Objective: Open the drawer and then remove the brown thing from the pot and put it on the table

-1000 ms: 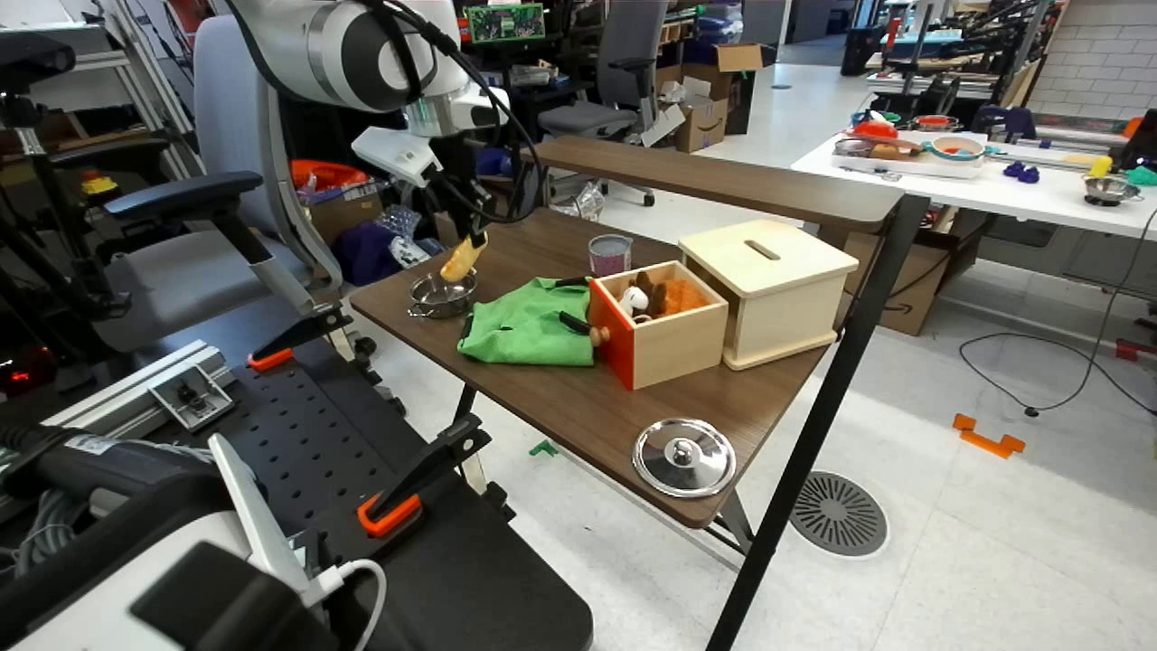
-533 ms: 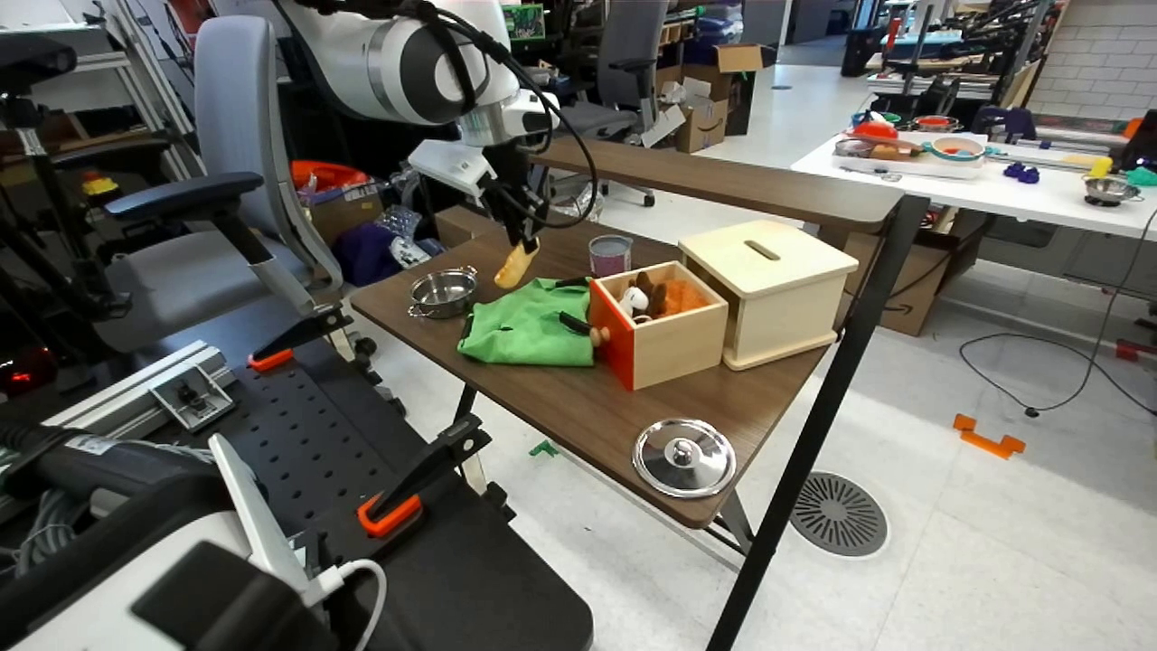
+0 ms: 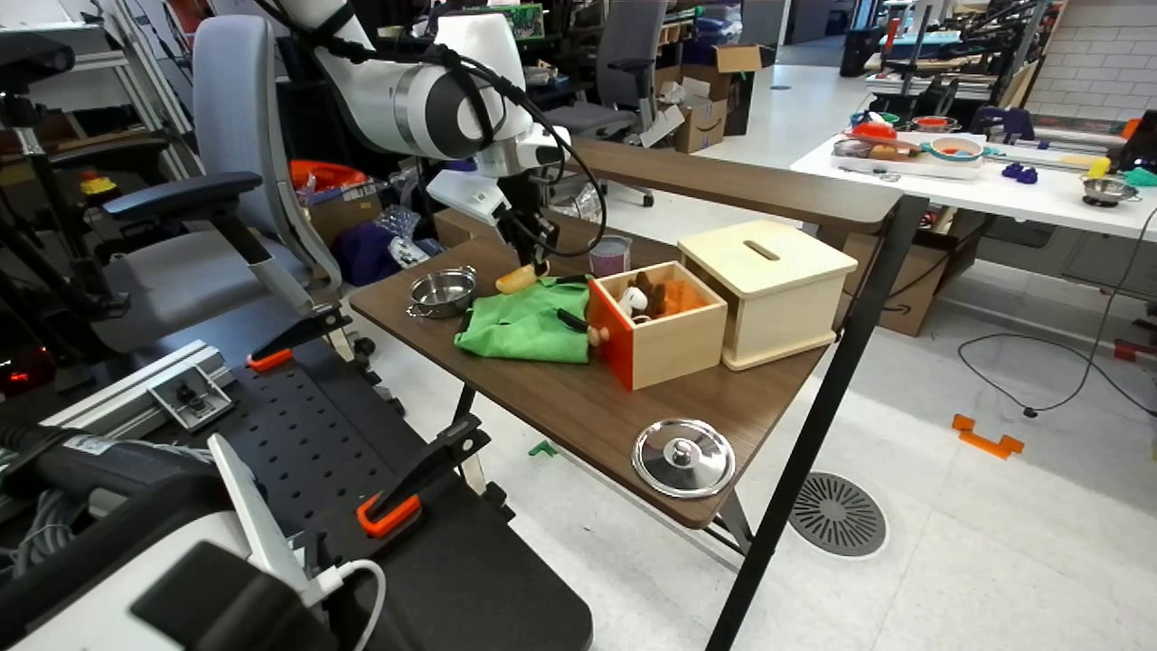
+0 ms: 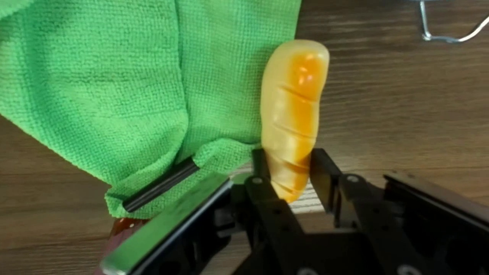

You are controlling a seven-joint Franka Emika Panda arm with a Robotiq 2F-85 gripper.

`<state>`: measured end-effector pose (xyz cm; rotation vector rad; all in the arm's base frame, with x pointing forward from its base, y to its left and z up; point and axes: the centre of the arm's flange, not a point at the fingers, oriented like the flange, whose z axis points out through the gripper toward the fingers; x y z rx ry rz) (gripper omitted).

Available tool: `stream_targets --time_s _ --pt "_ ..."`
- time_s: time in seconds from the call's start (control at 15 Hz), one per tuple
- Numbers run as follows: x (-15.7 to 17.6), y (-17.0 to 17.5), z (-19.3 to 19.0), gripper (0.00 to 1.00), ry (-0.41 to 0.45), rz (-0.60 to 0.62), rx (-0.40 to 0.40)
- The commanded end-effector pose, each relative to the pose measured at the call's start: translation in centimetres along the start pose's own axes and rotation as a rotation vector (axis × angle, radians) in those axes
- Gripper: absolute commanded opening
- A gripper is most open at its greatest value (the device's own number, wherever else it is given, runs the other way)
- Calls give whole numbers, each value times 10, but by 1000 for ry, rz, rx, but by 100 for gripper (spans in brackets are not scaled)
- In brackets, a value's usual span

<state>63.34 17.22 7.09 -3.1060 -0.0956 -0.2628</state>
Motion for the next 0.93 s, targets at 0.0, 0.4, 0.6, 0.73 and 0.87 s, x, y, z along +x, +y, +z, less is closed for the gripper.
stream_targets --time_s 0.0,0.4,0.6,0.73,0.87 --pt "11 -11 14 65 3 1 -21" --pt "17 -20 -23 100 48 3 -29" --pt "19 -31 -70 100 93 -23 43" --pt "29 -31 -45 100 90 -5 30" --pt "30 -36 -61 100 100 -9 40"
